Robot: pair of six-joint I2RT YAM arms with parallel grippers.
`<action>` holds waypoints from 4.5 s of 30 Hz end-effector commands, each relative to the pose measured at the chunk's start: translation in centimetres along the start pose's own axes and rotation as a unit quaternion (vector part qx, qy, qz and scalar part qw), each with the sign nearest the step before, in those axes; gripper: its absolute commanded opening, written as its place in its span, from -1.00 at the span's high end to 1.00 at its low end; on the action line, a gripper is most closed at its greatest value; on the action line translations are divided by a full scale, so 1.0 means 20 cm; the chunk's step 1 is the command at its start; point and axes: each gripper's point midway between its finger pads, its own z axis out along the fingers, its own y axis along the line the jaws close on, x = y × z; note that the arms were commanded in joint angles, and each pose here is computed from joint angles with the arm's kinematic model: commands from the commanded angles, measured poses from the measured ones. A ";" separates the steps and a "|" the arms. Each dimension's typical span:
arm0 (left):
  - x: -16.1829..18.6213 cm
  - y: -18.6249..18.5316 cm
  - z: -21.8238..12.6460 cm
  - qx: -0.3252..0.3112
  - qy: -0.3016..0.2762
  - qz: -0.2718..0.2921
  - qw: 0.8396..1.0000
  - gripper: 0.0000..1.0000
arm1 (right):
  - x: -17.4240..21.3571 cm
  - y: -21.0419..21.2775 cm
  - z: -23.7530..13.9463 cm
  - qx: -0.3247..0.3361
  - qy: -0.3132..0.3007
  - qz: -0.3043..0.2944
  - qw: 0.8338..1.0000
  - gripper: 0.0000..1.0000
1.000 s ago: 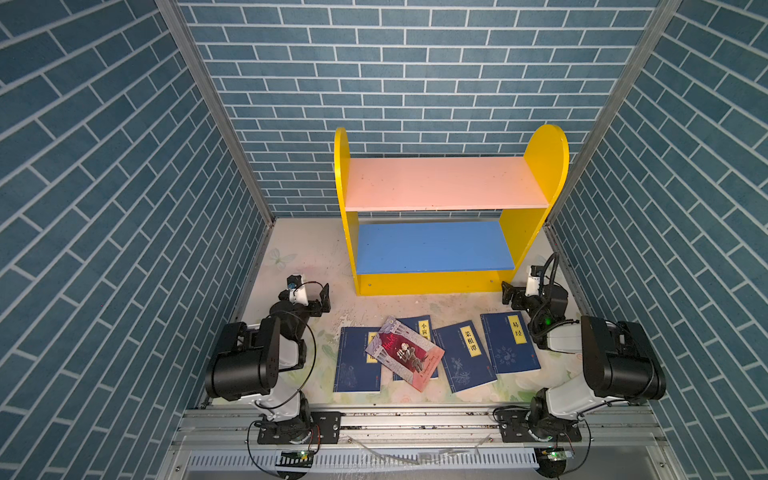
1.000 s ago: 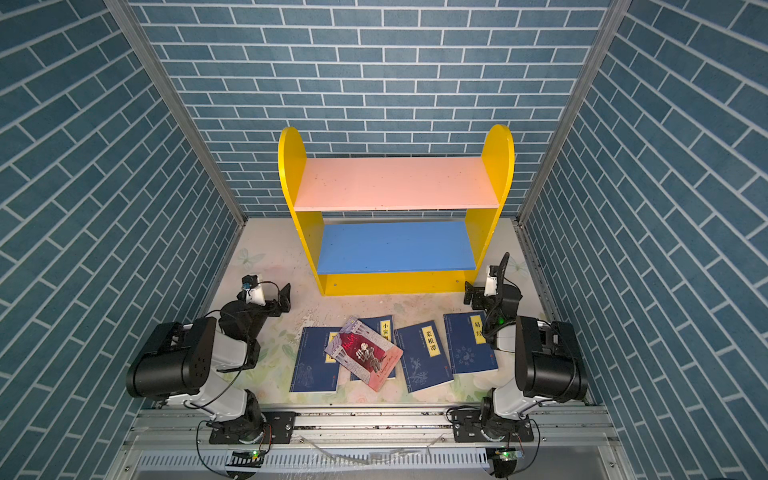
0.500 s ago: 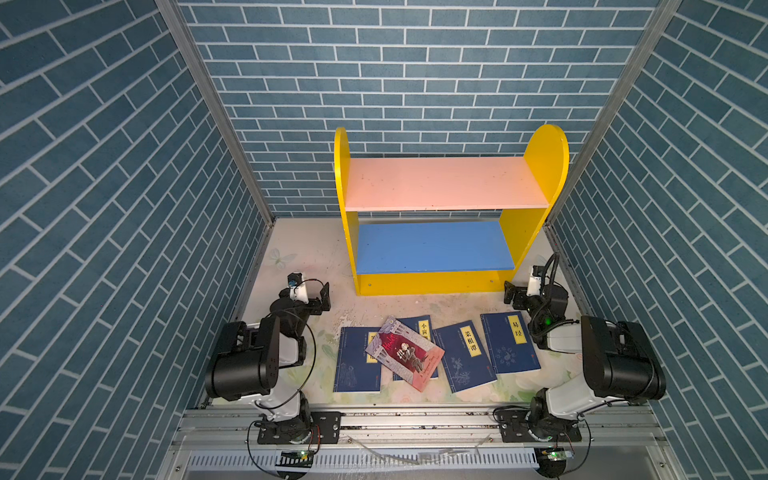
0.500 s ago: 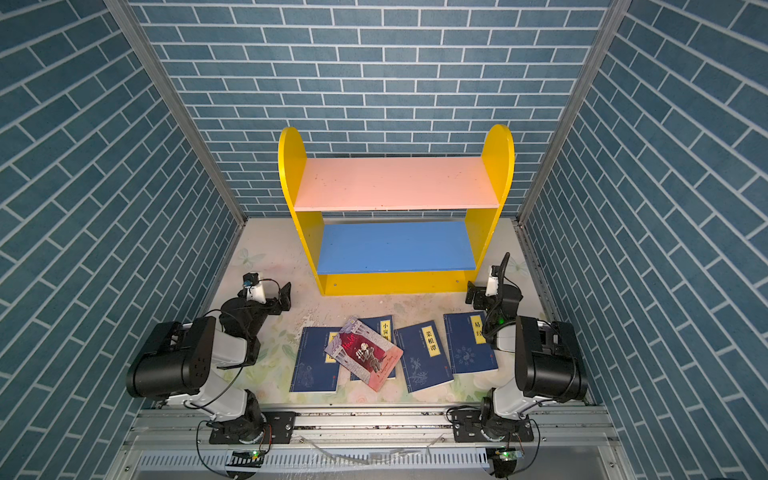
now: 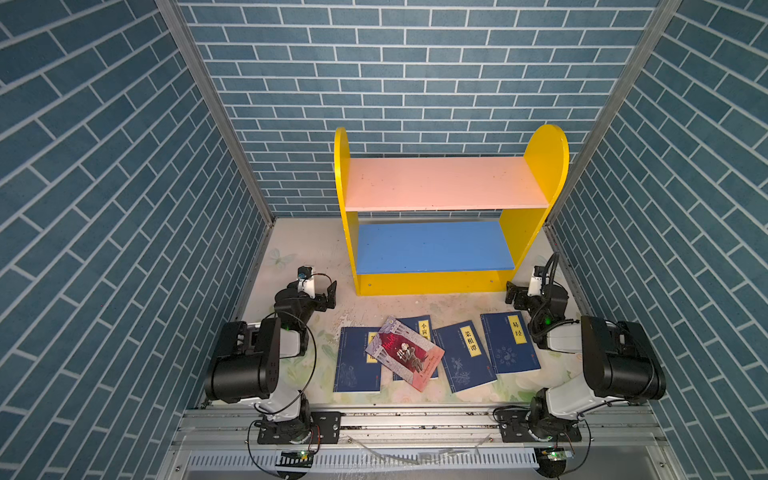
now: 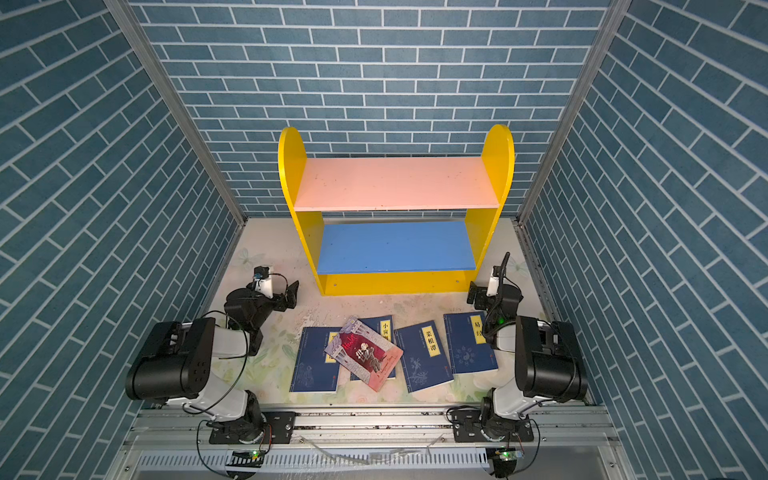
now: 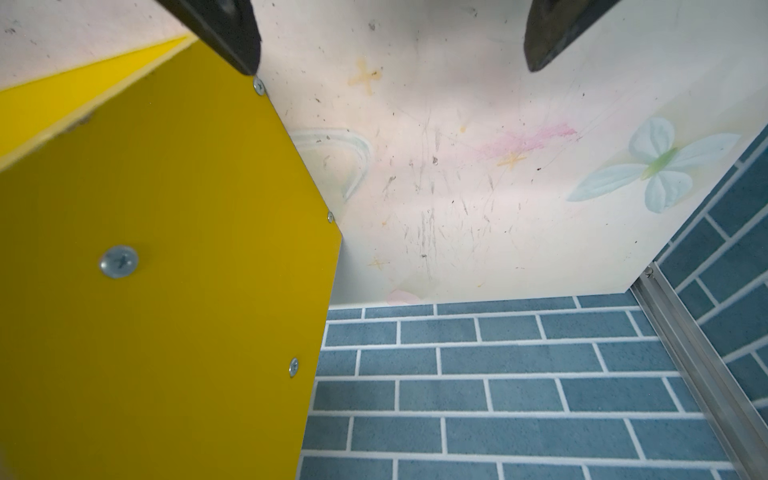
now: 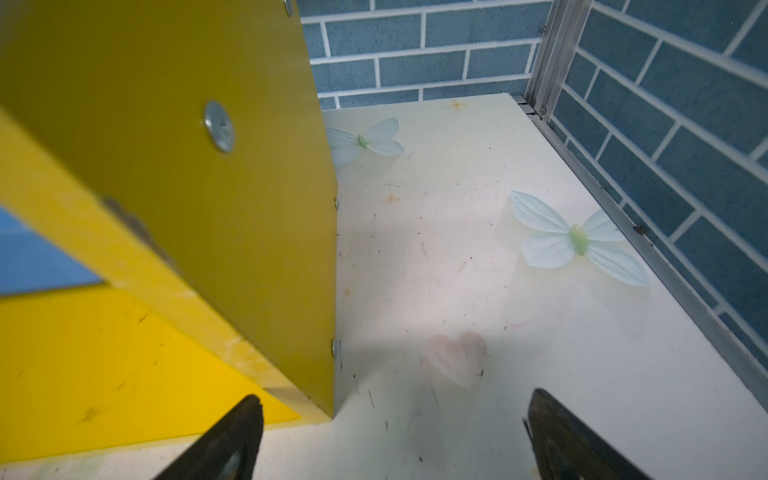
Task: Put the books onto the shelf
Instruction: 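Raise both arms and reach both grippers toward the Hamlet paperback, then lower both grippers to the Hamlet paperback's edges on the book pile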
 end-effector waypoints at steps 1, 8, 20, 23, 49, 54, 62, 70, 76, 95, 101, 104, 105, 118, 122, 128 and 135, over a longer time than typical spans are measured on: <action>-0.03 0.00 -0.03 -0.008 -0.020 0.011 1.000 -0.99 | -0.06 -0.01 -0.01 0.007 -0.020 0.003 1.000 -0.97; -0.09 -0.02 -0.06 0.001 -0.019 0.013 1.000 -0.99 | -0.10 -0.04 -0.05 0.029 -0.033 0.008 0.999 -0.97; -0.20 -0.05 -0.15 0.005 0.030 0.014 0.999 -0.99 | -0.18 -0.10 -0.21 0.073 -0.052 0.012 0.996 -0.91; -0.25 -0.06 -0.18 0.013 0.049 0.004 0.999 -0.99 | -0.22 -0.15 -0.30 0.106 -0.061 0.030 0.992 -0.84; -0.67 -0.25 -0.58 0.067 0.256 -0.104 0.959 -0.99 | -0.17 0.30 -0.85 -0.047 0.118 0.232 0.964 -0.47; -0.61 -0.34 -0.56 0.113 0.274 -0.164 0.941 -0.99 | -0.13 0.43 -0.91 -0.099 0.154 0.216 0.959 -0.46; -0.54 -0.49 -0.56 0.195 0.231 -0.217 0.928 -0.99 | -0.11 0.67 -1.02 -0.186 0.210 0.141 0.949 -0.45; -0.52 -0.49 -0.52 0.184 0.222 -0.185 0.939 -0.99 | -0.08 0.95 -1.07 -0.281 0.247 0.077 0.924 -0.45; -0.47 -0.50 -0.51 0.143 0.217 -0.072 0.963 -0.99 | 0.00 1.19 -1.09 -0.335 0.276 0.009 0.901 -0.47; -0.08 -0.95 -0.60 0.261 0.369 -0.248 0.857 -0.99 | 0.32 1.39 -1.00 -0.368 0.344 0.010 0.864 -0.38; 0.12 -0.97 -0.63 0.256 0.409 -0.292 0.826 -0.99 | 0.38 1.38 -0.96 -0.346 0.338 -0.004 0.875 -0.36; 0.16 -0.99 -0.66 0.266 0.407 -0.292 0.824 -0.99 | 0.42 1.36 -0.94 -0.333 0.341 -0.003 0.879 -0.33; 0.16 -1.00 -0.66 0.272 0.407 -0.292 0.821 -0.99 | 0.44 1.35 -0.93 -0.328 0.344 -0.003 0.880 -0.31; 0.35 -1.01 -0.66 0.245 0.481 -0.287 0.791 -0.97 | 0.59 1.29 -0.93 -0.299 0.379 0.017 0.876 -0.14; 0.36 -1.03 -0.68 0.254 0.485 -0.275 0.790 -0.97 | 0.61 1.28 -0.96 -0.304 0.387 0.037 0.870 -0.14; 0.41 -1.05 -0.68 0.262 0.499 -0.266 0.782 -0.97 | 0.63 1.31 -0.96 -0.312 0.394 0.059 0.862 -0.16; 0.43 -1.06 -0.64 0.276 0.487 -0.242 0.793 -0.97 | 0.67 1.36 -0.96 -0.324 0.418 0.075 0.846 -0.16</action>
